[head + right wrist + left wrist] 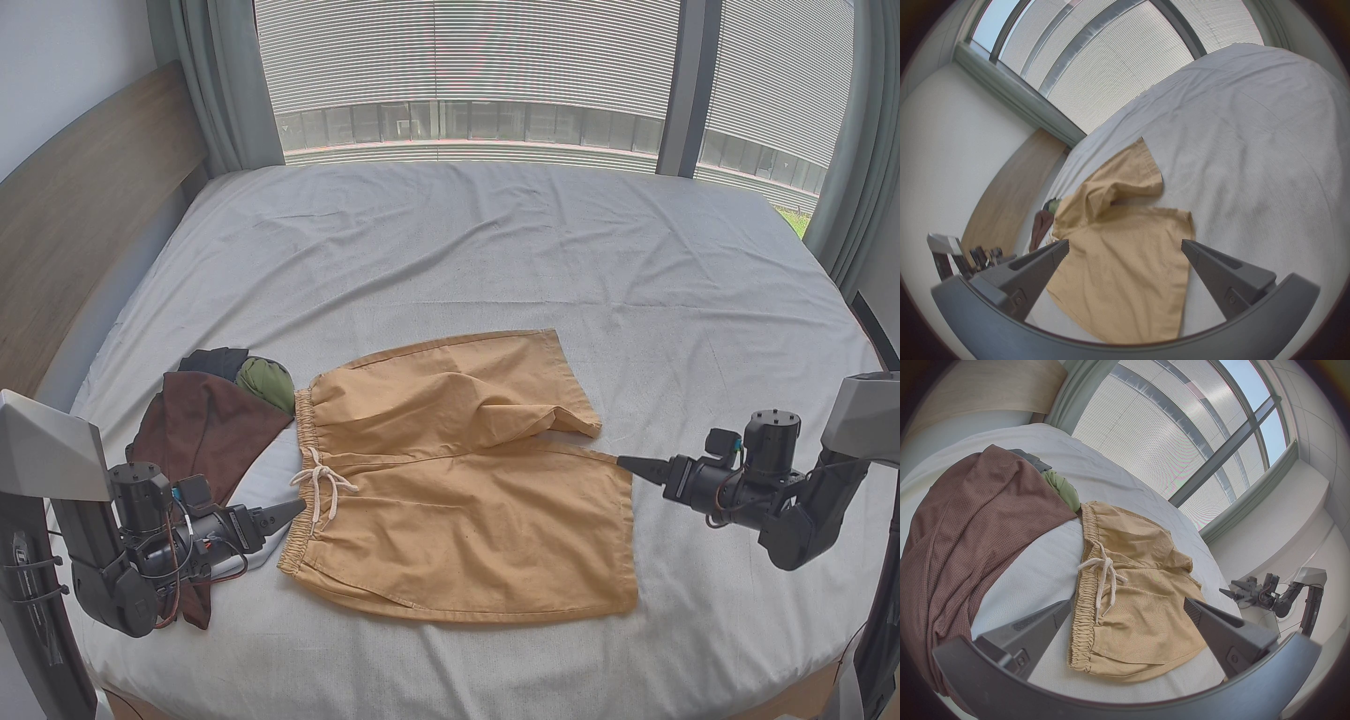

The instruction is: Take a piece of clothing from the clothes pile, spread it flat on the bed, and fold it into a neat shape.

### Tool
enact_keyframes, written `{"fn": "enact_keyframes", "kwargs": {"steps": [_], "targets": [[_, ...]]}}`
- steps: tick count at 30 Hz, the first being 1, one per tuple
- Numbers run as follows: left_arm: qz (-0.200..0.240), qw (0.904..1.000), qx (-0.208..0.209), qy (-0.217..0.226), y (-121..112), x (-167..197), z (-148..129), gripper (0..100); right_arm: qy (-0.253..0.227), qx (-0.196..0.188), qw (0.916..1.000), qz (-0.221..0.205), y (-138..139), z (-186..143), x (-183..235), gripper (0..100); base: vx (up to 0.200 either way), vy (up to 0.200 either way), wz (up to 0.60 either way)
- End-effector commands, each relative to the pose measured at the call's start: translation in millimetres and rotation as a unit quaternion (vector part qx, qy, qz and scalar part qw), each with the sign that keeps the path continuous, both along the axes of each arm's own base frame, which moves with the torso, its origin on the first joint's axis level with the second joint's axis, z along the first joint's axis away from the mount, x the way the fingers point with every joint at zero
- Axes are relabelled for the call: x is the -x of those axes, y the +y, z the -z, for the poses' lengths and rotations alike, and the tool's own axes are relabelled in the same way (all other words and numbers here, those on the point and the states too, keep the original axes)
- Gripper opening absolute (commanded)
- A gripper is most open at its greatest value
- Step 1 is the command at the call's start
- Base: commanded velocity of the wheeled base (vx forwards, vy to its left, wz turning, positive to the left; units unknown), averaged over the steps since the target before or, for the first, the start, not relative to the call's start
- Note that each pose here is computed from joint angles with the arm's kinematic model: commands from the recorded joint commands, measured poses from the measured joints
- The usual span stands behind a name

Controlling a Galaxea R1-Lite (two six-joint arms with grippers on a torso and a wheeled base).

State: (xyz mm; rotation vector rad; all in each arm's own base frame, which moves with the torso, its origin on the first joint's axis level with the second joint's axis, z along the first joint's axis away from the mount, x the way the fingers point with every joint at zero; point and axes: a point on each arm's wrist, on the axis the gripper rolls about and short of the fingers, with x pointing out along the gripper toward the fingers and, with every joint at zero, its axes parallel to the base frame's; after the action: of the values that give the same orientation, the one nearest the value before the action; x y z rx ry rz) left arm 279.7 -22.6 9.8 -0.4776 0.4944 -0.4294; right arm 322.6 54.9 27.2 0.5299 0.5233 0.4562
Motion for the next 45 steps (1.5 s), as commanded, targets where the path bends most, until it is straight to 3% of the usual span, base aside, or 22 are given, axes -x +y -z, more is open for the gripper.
{"fn": "enact_keyframes", "kwargs": {"steps": [1,4,8,17,39,40,45], "targets": [[0.0,1.0,0.001,-0.001,0.1,-2.3,1.3,100,-0.012,-0.052,0.9985,0.015,8.4,-18.8,-40.8,100,0.0,0.0,0.0],[0.0,1.0,0.0,0.004,0.0,-3.4,4.8,100,0.003,-0.087,0.9959,0.026,11.7,-19.4,-62.4,100,0.0,0.0,0.0],[0.0,1.0,0.0,0.007,0.0,-3.4,6.5,100,0.024,-0.106,0.9936,0.034,15.7,-10.8,-81.4,100,0.0,0.0,0.0],[0.002,1.0,0.0,0.009,-0.8,-3.0,7.5,100,0.065,-0.108,0.9902,0.06,22.1,20.1,-115.0,100,0.0,0.0,0.0],[0.001,0.9999,-0.001,0.012,-0.5,-4.5,10.4,100,0.086,-0.121,0.9863,0.072,42.8,40.5,-129.4,100,0.0,0.0,0.0],[0.002,0.9999,-0.001,0.012,-0.9,-4.4,10.4,100,0.084,-0.122,0.9864,0.071,42.9,39.5,-130.2,0,0.0,0.0,0.0],[0.002,0.9999,-0.001,0.012,-0.9,-4.4,10.4,100,0.081,-0.118,0.9863,0.082,42.8,43.2,-131.9,0,0.0,0.0,0.0]]}}
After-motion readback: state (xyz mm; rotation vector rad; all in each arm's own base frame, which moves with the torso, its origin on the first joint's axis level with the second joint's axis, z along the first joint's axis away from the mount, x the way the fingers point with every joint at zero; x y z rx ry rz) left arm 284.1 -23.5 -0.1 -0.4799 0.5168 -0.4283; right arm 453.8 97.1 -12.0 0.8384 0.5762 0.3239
